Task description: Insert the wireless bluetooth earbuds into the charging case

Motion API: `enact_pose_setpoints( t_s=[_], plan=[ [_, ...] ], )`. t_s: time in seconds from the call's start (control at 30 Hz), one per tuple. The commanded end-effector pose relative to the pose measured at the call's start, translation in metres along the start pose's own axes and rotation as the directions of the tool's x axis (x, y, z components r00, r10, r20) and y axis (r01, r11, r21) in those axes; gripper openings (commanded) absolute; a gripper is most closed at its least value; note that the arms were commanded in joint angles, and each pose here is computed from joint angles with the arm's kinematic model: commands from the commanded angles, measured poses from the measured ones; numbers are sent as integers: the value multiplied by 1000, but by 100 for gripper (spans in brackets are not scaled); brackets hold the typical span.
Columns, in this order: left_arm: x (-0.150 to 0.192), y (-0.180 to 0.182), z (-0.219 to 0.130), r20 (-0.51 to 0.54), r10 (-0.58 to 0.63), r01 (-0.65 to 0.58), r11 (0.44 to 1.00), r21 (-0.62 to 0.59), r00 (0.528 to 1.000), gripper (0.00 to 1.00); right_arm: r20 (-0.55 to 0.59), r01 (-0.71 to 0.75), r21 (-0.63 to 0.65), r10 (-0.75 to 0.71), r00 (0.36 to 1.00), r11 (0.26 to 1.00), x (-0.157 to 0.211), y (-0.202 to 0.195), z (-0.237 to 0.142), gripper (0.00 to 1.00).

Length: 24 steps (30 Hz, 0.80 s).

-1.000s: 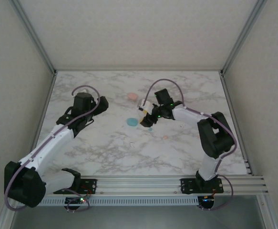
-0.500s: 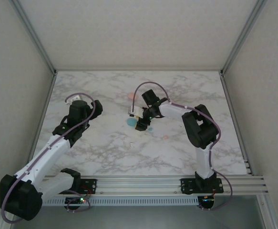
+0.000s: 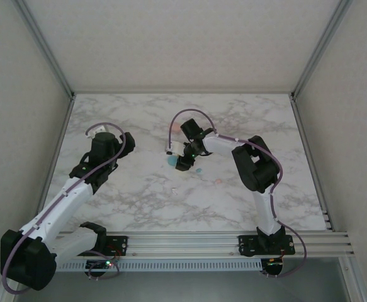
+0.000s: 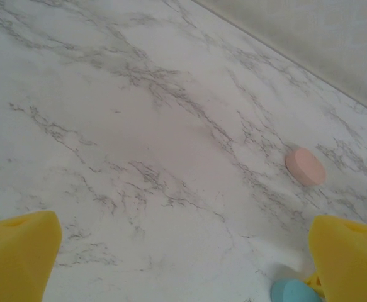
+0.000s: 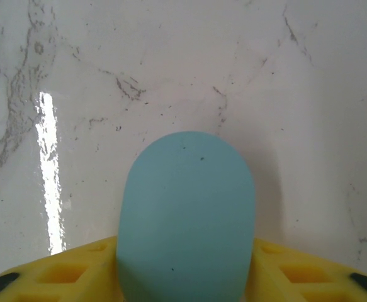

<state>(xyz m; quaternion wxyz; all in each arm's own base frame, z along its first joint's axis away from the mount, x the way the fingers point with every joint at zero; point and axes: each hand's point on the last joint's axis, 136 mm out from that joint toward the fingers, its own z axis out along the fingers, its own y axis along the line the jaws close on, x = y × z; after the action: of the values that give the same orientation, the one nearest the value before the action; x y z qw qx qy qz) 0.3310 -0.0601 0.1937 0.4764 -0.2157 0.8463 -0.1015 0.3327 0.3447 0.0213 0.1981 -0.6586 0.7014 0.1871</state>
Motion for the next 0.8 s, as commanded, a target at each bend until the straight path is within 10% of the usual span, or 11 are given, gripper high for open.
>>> enact_pose_setpoints(
  t_s=[0.0, 0.2, 0.37, 0.57, 0.77],
  plan=[
    [0, 7, 1, -2, 7, -7, 1000, -31, 1000, 100, -12, -11, -10, 11, 1000, 1000, 2, 4, 1, 43],
    [-7, -4, -1, 19, 21, -22, 999, 29, 1000, 100, 63, -22, -11, 23, 998, 1000, -19, 7, -26, 31],
    [-20, -56, -17, 102, 145, -169, 938, 302, 984, 98, 277, -93, -98, 117, 954, 991, -55, 13, -99, 30],
    [-15, -135, -61, 269, 368, -449, 610, 653, 890, 92, 476, -67, -224, 169, 863, 972, -77, 26, -198, 30],
    [-8, -192, -93, 325, 464, -479, 264, 837, 824, 81, 571, -11, -198, 124, 811, 980, -88, 29, -255, 30]
  ],
)
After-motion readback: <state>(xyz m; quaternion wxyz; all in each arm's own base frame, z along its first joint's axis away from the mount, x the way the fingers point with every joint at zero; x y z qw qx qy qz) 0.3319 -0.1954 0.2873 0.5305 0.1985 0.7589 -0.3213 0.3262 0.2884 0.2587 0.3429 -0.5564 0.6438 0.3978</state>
